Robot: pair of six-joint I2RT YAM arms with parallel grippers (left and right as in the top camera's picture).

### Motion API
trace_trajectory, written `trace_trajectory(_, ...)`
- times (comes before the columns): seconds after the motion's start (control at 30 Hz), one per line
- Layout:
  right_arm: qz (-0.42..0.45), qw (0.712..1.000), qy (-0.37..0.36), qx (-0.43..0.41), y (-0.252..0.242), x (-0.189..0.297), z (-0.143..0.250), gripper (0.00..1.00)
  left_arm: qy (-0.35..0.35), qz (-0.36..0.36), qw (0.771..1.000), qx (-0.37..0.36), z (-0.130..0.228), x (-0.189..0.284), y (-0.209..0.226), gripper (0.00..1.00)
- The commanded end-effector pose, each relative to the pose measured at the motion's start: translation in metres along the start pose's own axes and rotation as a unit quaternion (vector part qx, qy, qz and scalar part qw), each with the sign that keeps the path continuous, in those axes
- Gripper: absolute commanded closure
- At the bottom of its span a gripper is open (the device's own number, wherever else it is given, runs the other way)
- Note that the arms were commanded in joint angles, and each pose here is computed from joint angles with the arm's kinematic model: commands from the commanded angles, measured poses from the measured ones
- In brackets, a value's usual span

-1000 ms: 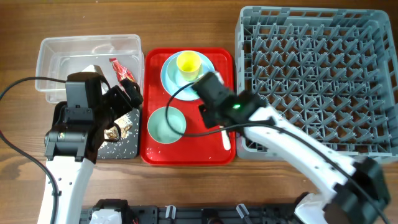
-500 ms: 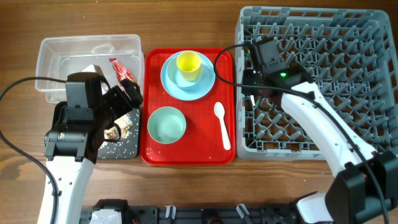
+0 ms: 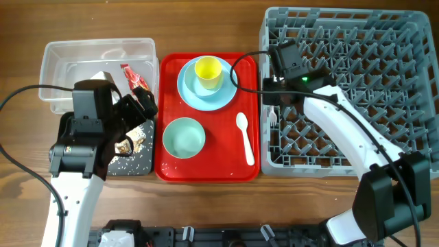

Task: Sort waste into correct bins and load items into the dishwasher rack
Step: 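Close the right gripper on the white spoon handle and lift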

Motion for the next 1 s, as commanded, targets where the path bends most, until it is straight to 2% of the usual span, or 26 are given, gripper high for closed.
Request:
trace_trajectory(0.0,-0.107,0.994,-0.008,0.036,0.021,0.040,-0.010,0.64,-0.004,0.003,1.000,0.001,-0.003,0.002,-0.001,0.00)
trace_trajectory(0.1,-0.172,0.984,-0.011,0.049,0.036,0.066,-0.003,0.64,-0.004,0.003,1.000,0.001,-0.003,0.002,-0.001,0.00)
trace_trajectory(0.3,-0.174,0.978,0.017,0.111,0.073,0.071,0.028,0.65,-0.004,0.003,1.000,0.001,-0.003,0.002,-0.001,0.00)
trace_trajectory(0.47,-0.090,0.980,0.002,0.175,0.102,0.065,0.059,0.65,-0.004,0.003,1.000,0.001,-0.003,0.002,-0.001,0.00)
trace_trajectory(0.73,0.036,0.985,0.094,0.141,0.096,-0.005,0.090,0.66,-0.004,0.003,1.000,0.001,-0.003,0.002,-0.001,0.00)
trace_trajectory(0.97,0.085,0.975,0.136,0.152,0.090,-0.042,0.105,0.65,-0.004,0.003,1.000,0.001,-0.003,0.002,-0.001,0.00)
Point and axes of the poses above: each gripper's point midway between its finger pads, its own x axis back along the fingers, its own y axis along the line the jaws close on, z = x × y, the point moved 7 cm from there along x, back along the fingers, and after that the axes turned 6 degrees about -x, right-handed, at the moved point
